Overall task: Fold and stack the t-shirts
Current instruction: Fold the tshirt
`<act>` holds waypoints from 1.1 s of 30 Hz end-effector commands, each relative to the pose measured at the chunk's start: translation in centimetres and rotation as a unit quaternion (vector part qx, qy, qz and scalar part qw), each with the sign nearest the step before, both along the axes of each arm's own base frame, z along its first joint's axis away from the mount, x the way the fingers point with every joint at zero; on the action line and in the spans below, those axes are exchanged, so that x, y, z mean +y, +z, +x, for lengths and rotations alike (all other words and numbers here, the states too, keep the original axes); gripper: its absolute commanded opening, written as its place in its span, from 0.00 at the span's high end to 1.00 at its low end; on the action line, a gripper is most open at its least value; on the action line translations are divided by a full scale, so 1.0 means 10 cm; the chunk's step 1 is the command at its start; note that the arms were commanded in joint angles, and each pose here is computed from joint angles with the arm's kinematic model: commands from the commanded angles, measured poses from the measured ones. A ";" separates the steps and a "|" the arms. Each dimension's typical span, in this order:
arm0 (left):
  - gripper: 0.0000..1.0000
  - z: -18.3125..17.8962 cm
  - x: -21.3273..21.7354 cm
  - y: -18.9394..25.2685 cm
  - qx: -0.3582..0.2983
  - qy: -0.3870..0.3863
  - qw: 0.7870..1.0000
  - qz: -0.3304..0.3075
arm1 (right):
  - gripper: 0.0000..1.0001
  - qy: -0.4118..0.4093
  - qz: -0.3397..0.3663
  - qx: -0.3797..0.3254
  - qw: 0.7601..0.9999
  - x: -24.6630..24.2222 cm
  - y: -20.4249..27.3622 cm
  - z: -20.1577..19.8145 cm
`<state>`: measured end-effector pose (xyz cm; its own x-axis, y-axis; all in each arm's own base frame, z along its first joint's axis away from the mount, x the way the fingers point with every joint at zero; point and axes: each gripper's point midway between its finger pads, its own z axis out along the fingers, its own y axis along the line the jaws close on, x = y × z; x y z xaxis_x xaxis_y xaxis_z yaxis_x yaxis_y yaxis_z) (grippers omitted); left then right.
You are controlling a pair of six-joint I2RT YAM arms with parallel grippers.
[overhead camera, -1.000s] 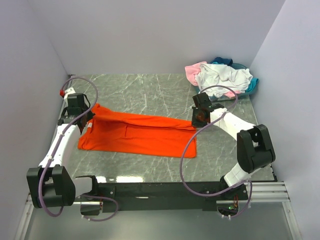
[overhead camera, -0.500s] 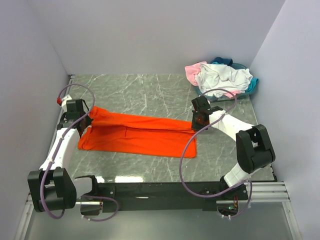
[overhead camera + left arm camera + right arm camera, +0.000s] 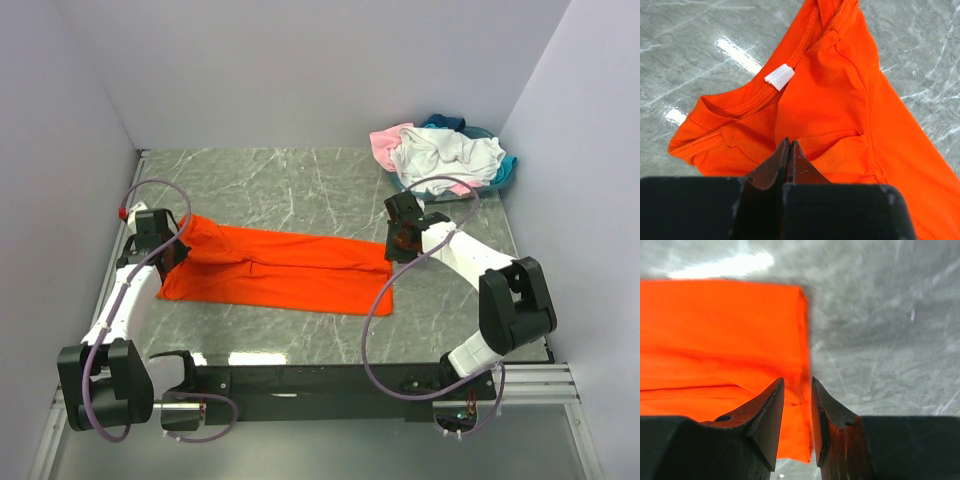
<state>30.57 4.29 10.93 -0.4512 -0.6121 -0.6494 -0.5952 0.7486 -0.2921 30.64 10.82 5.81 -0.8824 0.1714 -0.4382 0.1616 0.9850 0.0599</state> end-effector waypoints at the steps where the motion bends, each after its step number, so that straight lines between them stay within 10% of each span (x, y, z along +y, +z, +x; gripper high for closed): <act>1: 1.00 0.08 -0.02 0.15 -0.037 -0.001 0.999 -0.006 | 0.64 0.013 0.017 -0.083 0.996 0.14 0.50 0.31; 21: 1.00 0.11 -0.09 0.11 -0.044 -0.026 0.999 -0.014 | 0.67 0.131 0.079 -0.038 0.988 1.09 0.30 0.43; 33: 1.00 0.02 -0.30 -0.15 -0.005 -0.047 0.996 -0.071 | 0.67 0.319 0.196 -0.037 0.926 2.63 0.60 0.30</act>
<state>31.05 2.16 10.08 -0.4898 -0.6317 -0.6008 -0.5286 0.7632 -0.3715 34.20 32.61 9.11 -0.8677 -0.1616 -0.4700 -0.3486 0.8719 0.3439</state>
